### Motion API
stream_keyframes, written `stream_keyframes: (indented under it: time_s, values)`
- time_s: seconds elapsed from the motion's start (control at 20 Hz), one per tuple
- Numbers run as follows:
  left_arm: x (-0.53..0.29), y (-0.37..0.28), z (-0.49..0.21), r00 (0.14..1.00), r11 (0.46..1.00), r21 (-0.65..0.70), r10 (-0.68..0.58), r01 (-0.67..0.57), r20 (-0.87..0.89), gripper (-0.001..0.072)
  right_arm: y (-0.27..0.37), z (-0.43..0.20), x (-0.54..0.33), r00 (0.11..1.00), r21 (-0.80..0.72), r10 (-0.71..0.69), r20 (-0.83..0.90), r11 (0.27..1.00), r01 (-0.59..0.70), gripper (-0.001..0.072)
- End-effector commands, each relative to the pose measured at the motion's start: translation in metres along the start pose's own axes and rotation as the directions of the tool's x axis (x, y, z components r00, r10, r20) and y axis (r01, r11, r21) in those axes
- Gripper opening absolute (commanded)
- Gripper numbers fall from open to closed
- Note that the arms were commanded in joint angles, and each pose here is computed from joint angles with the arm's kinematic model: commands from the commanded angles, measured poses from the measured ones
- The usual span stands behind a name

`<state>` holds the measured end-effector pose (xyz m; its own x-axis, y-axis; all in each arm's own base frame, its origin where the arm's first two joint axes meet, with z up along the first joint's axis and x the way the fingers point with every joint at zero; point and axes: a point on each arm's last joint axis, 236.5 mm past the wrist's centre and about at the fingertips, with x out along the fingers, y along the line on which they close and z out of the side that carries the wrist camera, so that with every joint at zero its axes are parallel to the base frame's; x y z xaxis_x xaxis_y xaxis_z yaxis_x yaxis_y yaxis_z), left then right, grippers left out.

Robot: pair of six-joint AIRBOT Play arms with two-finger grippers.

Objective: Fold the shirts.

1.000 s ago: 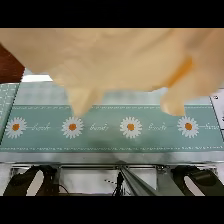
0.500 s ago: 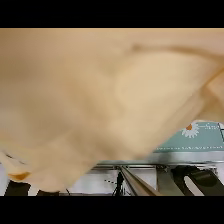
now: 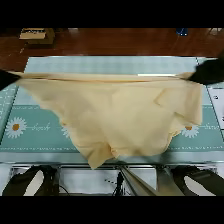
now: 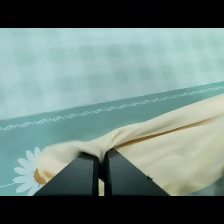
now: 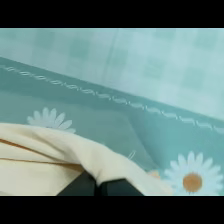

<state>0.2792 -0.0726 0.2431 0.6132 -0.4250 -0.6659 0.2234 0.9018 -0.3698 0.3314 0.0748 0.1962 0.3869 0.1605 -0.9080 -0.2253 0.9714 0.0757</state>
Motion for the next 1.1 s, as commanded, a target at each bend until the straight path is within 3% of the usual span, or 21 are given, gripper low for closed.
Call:
stream_keyframes:
  time_s: [0.0, 0.1, 0.25, 0.5, 0.55, 0.6, 0.65, 0.7, 0.75, 0.9, 1.05]
  values:
    - [0.087, 0.067, 0.006, 0.999, 0.993, -0.107, 0.043, -0.042, 0.010, 0.0024, -0.015, 0.064, 0.101, 0.999, -0.044, -0.009, 0.038, 0.999, 0.011, 0.0029]
    - [0.122, 0.101, 0.022, 0.994, 0.985, -0.154, 0.092, -0.082, 0.060, 0.0024, -0.021, 0.103, 0.142, 0.989, -0.016, -0.016, 0.145, 1.000, 0.018, 0.0029]
    - [0.183, 0.116, 0.003, 0.996, 0.986, -0.148, 0.071, -0.078, -0.048, 0.0024, -0.022, 0.131, 0.191, 0.977, 0.085, 0.006, 0.211, 0.996, -0.024, 0.0029]
    - [0.255, 0.114, -0.053, 0.966, 0.984, -0.172, 0.007, -0.054, -0.258, 0.0025, -0.017, 0.108, 0.244, 0.995, 0.146, 0.048, 0.091, 0.987, -0.061, 0.0031]
    - [0.259, 0.114, -0.060, 0.959, 0.982, -0.180, -0.001, -0.053, -0.284, 0.0025, -0.019, 0.105, 0.244, 0.996, 0.142, 0.044, 0.080, 0.988, -0.055, 0.0054]
    - [0.258, 0.116, -0.064, 0.953, 0.982, -0.182, -0.005, -0.053, -0.304, 0.0039, -0.021, 0.104, 0.239, 0.996, 0.128, 0.043, 0.078, 0.990, -0.053, 0.0174]
    - [0.250, 0.121, -0.067, 0.945, 0.982, -0.180, -0.001, -0.061, -0.327, 0.0206, -0.027, 0.101, 0.230, 0.997, 0.093, 0.037, 0.068, 0.995, -0.043, 0.0349]
    - [0.240, 0.129, -0.071, 0.931, 0.982, -0.172, 0.009, -0.077, -0.365, 0.0449, -0.039, 0.094, 0.216, 0.999, 0.051, 0.011, 0.048, 0.999, -0.013, 0.0467]
    - [0.226, 0.137, -0.078, 0.909, 0.979, -0.181, 0.011, -0.095, -0.416, 0.0543, -0.060, 0.085, 0.200, 0.998, 0.019, -0.051, 0.021, 0.999, 0.050, 0.0496]
    - [0.184, 0.147, -0.119, 0.808, 0.941, -0.303, -0.062, -0.147, -0.585, 0.0542, -0.161, 0.034, 0.139, 0.920, -0.011, -0.364, -0.143, 0.930, 0.366, 0.0496]
    - [0.166, 0.137, -0.170, 0.719, 0.905, -0.387, -0.150, -0.177, -0.679, 0.0542, -0.204, -0.020, 0.115, 0.915, 0.185, -0.296, -0.273, 0.917, 0.352, 0.0494]
